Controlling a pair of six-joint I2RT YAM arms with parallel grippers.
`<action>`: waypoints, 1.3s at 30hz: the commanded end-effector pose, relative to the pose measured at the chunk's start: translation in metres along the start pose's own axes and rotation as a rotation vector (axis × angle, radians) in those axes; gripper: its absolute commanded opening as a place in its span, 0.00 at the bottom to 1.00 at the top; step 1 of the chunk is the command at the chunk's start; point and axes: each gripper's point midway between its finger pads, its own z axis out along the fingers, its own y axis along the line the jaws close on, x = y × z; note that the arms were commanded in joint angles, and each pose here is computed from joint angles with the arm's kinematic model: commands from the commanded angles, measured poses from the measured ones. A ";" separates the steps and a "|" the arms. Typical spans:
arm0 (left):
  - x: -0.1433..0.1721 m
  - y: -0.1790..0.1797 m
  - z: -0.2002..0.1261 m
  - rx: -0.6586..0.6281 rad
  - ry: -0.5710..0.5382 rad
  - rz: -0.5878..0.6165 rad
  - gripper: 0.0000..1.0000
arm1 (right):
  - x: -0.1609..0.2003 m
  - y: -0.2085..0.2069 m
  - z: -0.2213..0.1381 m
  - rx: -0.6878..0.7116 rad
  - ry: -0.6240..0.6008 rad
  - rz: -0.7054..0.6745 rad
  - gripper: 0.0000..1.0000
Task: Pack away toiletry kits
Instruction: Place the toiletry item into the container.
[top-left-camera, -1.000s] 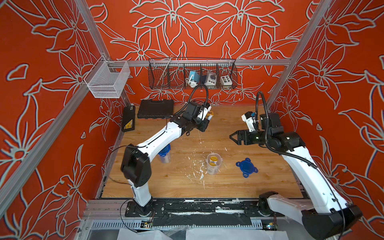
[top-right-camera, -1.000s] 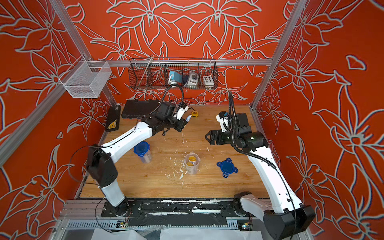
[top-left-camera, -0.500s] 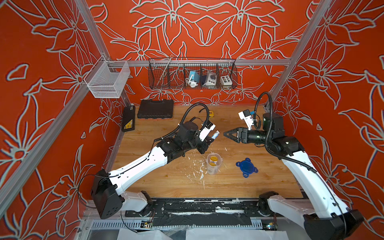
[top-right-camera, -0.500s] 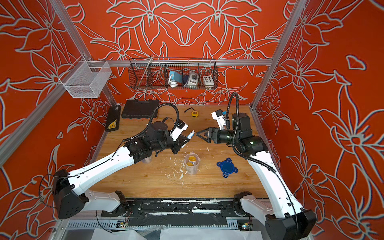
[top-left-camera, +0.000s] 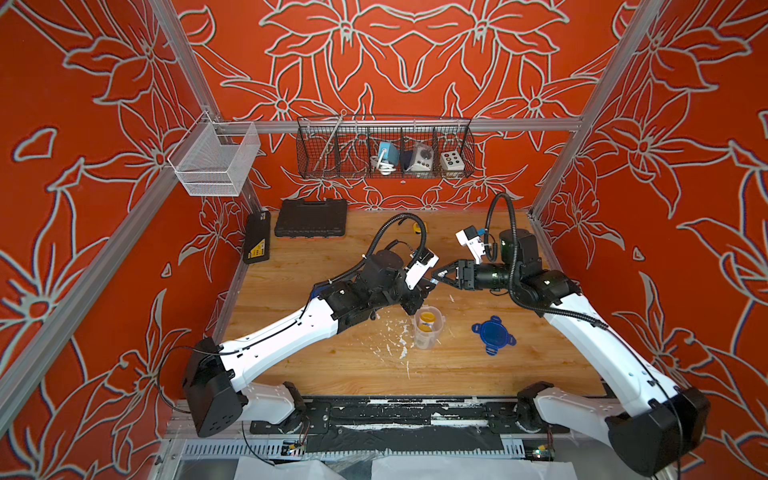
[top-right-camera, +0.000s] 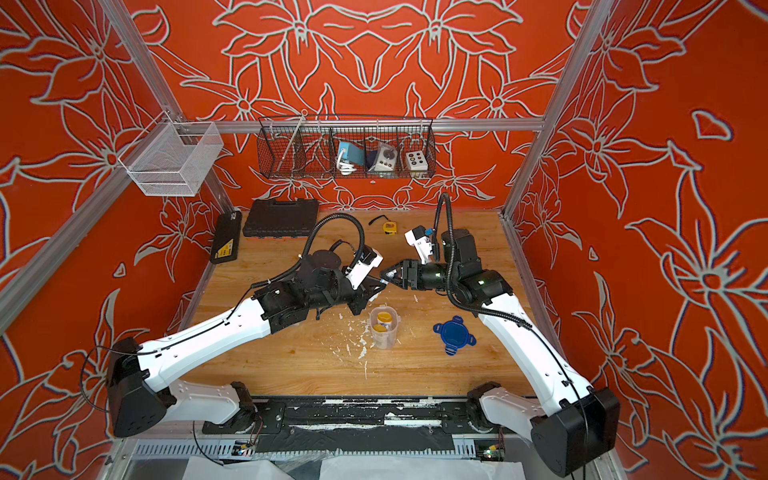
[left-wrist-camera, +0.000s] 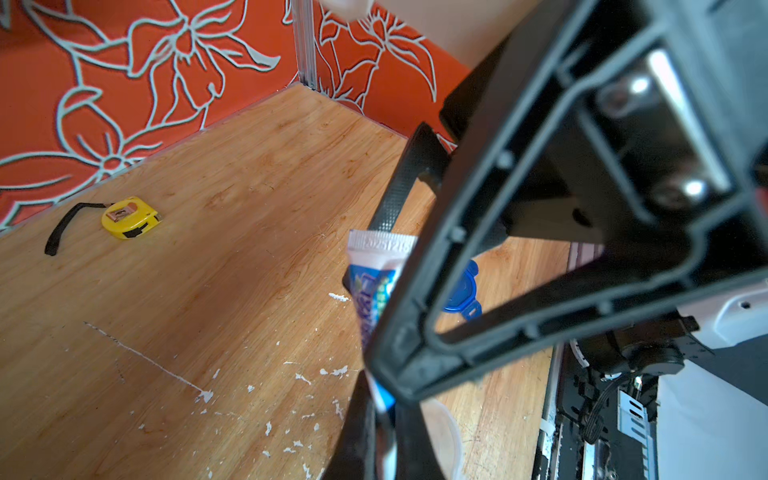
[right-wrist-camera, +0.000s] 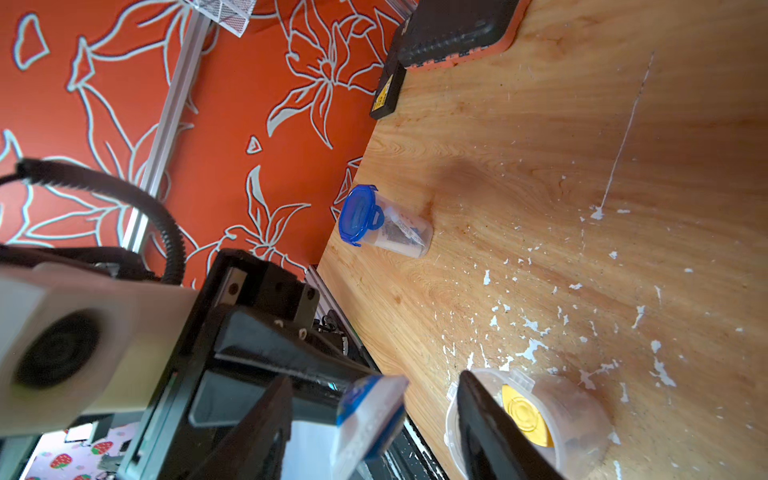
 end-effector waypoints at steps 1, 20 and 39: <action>-0.010 -0.002 -0.008 -0.017 -0.044 0.017 0.05 | -0.012 0.004 -0.001 0.016 -0.040 -0.023 0.56; 0.005 0.003 -0.001 -0.038 -0.036 0.024 0.06 | -0.004 -0.001 0.014 0.024 0.007 -0.014 0.29; 0.045 0.003 -0.029 -0.014 0.031 -0.098 0.93 | -0.004 0.005 -0.007 0.130 -0.007 -0.166 0.00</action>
